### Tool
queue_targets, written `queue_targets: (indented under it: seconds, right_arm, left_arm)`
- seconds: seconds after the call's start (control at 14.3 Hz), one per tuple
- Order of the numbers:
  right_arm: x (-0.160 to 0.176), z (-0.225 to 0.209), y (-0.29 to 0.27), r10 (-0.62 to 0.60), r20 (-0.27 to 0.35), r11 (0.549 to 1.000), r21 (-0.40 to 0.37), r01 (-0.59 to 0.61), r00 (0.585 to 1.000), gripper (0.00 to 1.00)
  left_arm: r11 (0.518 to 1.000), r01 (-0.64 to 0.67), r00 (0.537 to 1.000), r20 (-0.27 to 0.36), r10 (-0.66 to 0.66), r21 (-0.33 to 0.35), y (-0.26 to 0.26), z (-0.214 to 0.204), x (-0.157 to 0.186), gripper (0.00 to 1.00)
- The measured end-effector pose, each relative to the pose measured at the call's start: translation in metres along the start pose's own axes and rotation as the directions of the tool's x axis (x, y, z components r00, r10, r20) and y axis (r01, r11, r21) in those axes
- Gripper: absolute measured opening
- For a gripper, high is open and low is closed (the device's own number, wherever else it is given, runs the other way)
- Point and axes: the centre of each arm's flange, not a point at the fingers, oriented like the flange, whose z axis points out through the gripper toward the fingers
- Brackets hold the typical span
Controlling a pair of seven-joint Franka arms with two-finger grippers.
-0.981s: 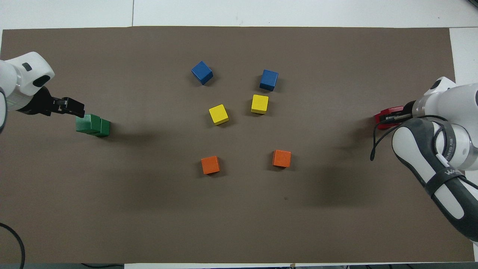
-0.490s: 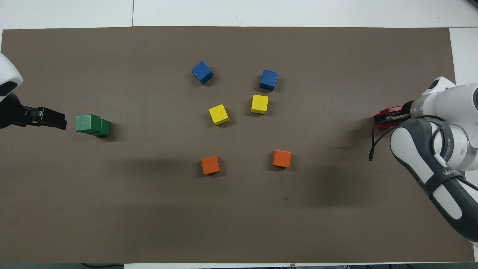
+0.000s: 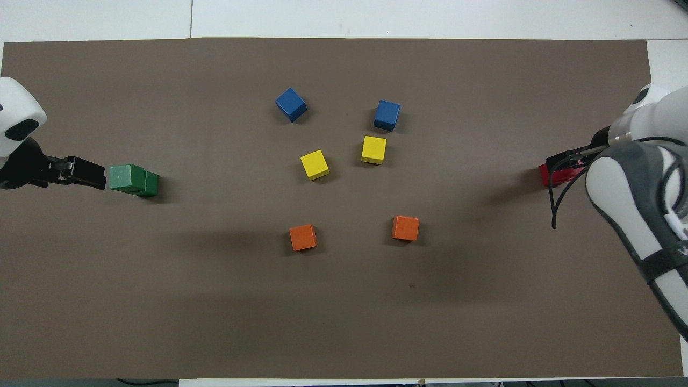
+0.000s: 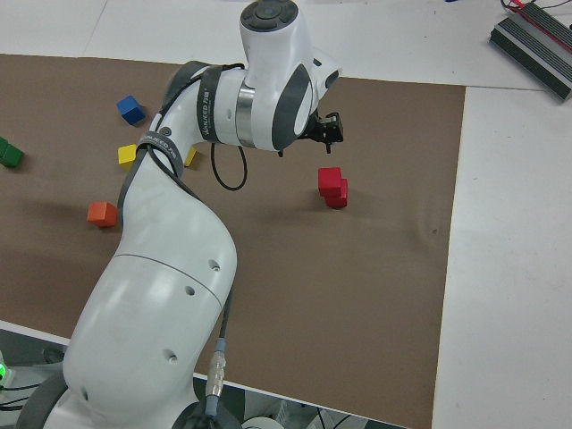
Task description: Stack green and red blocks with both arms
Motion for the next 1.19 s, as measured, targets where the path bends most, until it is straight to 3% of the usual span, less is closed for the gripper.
queue_targets:
  seconds: [0.35,1.19]
  right_arm:
    - [-0.031,-0.067,-0.014,0.067,0.051,0.998,0.017,-0.068,0.996,1.00]
    - [-0.033,-0.066,-0.018,0.098,0.092,0.995,0.002,-0.099,0.991,1.00]
  left_arm:
    - [1.000,0.006,1.000,0.006,-0.006,0.000,0.001,-0.003,-0.002,1.00]
    - [0.998,0.064,0.998,0.011,-0.064,-0.001,0.000,-0.013,-0.005,1.00]
